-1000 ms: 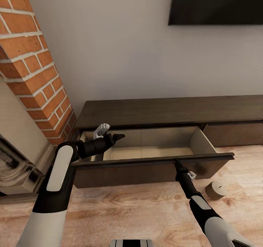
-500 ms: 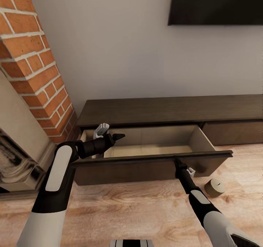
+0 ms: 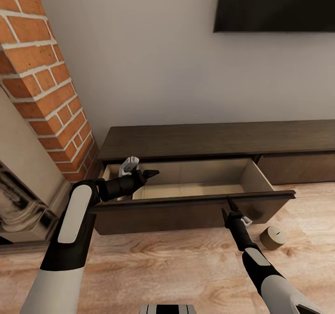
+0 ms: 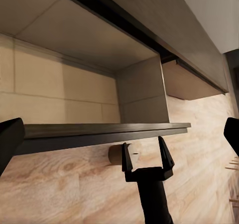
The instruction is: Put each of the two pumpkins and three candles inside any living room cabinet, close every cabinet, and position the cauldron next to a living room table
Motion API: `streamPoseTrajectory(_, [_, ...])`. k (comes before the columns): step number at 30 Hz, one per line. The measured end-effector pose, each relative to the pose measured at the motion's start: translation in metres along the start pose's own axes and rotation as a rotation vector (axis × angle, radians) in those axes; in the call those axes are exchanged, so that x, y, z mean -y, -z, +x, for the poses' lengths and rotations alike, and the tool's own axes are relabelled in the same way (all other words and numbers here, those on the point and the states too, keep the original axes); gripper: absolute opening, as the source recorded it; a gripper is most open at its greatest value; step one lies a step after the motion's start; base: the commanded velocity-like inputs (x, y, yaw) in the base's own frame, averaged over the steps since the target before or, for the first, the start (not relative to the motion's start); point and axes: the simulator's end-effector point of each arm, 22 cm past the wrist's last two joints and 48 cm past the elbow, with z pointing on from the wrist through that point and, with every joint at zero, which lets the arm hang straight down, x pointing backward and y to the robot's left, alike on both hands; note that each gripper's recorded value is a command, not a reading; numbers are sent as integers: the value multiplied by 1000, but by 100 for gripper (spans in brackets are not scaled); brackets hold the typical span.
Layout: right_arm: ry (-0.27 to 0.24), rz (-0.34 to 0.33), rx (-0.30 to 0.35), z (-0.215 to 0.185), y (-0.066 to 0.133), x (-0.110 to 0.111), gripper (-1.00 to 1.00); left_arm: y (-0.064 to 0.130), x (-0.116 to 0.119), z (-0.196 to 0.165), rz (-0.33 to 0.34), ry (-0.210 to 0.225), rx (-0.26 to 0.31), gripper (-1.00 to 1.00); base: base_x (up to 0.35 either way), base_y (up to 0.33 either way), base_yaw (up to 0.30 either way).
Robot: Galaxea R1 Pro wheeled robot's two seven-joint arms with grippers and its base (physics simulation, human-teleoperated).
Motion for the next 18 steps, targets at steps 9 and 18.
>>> streamPoseTrajectory(9, [19, -42, -2, -3, -4, -14, 100, 1, -2, -1, -4, -1, 1, 100, 0, 0, 0])
streamPoseTrajectory(18, [203, -215, -6, -28, 46, -73, 100, 1, -6, 0, -20, -3, 1, 100, 0, 0, 0])
